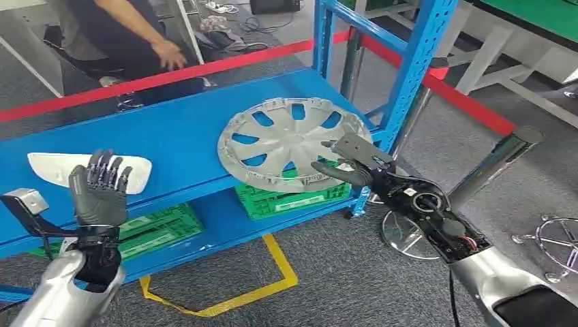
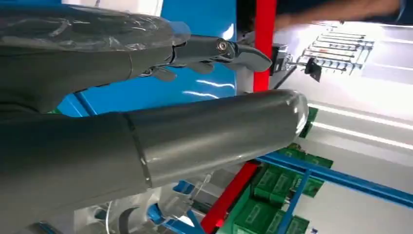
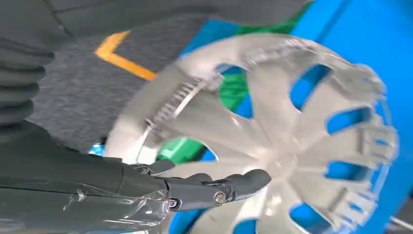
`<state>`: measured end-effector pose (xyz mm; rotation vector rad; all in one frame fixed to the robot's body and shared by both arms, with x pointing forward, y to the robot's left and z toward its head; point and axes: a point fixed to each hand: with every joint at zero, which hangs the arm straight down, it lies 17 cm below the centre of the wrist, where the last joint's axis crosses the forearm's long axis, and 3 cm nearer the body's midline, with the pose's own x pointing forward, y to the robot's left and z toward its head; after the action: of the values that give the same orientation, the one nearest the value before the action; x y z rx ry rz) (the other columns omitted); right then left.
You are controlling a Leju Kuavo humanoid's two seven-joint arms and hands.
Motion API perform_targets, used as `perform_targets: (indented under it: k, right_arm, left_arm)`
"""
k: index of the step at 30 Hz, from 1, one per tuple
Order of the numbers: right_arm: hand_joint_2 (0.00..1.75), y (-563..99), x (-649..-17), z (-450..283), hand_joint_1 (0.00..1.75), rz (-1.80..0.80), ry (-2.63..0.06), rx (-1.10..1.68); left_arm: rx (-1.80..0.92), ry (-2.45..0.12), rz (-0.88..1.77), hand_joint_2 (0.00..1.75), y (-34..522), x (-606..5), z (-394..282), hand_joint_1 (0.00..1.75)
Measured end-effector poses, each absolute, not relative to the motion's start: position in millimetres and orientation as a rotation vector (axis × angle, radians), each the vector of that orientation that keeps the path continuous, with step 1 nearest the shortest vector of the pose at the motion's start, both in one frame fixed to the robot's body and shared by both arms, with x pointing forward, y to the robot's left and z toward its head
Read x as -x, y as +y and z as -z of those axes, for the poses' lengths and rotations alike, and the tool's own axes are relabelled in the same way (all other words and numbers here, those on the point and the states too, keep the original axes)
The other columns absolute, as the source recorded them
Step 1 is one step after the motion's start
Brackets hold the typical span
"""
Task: Take the parts from the cabinet and place them on the table.
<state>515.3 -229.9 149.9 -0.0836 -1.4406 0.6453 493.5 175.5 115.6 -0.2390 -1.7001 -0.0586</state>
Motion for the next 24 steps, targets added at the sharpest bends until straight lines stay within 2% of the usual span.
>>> perform_targets:
  k: [15,24]
  right_arm:
    - [1.75,-221,-495,-94,0.00,-1.006,-1.194,0.177]
    - [1.75,-244,-506,-87,0.00,-1.154,-1.134,0.266]
  left_arm:
    - [0.238,-1.699,0.071,0.00,175,-495,-118,0.00]
    - [0.225,-1.692,0.071,0.00,176,-496,-118,0.00]
